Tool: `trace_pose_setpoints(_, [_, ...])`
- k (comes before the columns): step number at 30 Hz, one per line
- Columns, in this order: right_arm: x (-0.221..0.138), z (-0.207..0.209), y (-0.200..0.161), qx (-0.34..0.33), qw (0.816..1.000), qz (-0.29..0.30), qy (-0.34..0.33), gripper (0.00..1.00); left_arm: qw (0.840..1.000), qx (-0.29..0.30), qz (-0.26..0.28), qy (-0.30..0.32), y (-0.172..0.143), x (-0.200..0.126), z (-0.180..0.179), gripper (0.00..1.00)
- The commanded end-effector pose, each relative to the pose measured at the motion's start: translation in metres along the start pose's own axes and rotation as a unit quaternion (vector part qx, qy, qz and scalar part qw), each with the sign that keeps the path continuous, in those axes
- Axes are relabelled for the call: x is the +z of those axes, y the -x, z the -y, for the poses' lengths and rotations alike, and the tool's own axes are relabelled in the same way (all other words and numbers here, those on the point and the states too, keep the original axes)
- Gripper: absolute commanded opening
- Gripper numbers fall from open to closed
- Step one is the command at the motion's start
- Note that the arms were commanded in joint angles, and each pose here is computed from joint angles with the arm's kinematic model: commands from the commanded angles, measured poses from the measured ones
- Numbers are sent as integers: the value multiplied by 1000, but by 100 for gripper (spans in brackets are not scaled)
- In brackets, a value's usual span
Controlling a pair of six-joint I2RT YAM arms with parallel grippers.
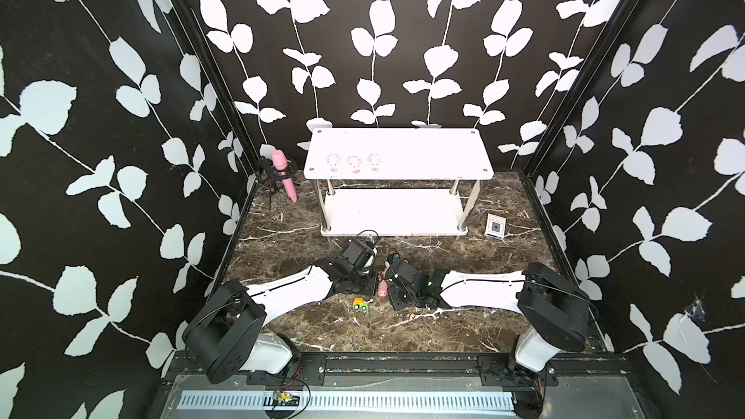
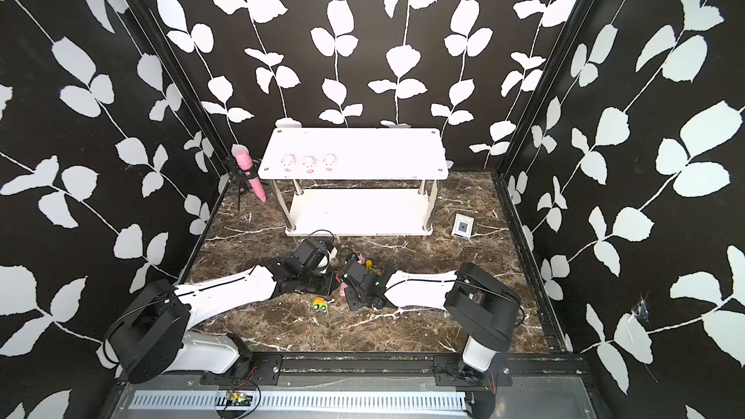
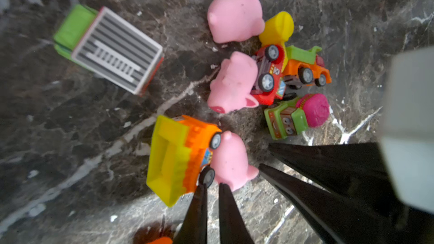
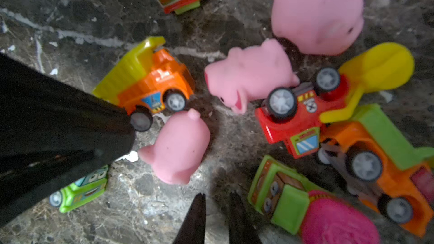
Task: Organize plastic toys on shelves
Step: Adjust the plastic toy at the center of the board, then pick up the plastic toy at the center of the board.
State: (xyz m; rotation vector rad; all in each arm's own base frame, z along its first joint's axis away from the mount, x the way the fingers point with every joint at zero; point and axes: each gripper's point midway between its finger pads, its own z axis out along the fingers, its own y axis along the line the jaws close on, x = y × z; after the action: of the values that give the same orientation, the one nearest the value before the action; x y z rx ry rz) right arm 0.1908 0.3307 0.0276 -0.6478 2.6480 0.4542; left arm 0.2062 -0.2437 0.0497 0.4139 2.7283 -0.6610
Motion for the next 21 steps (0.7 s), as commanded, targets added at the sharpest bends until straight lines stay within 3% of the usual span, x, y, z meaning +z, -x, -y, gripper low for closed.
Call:
trace_pose_setpoints(1, [-3, -7, 16, 6, 1000, 22, 3, 22, 1000, 7, -7, 5, 0, 0, 1, 12])
trace_pose_setpoints(13, [-15, -34, 25, 3, 996, 40, 78, 35, 1000, 8, -10, 5, -4, 3, -1, 13])
trace_pose_setpoints(21, [-3, -26, 31, 20, 998, 43, 52, 35, 1000, 10, -16, -2, -7, 4, 0, 12])
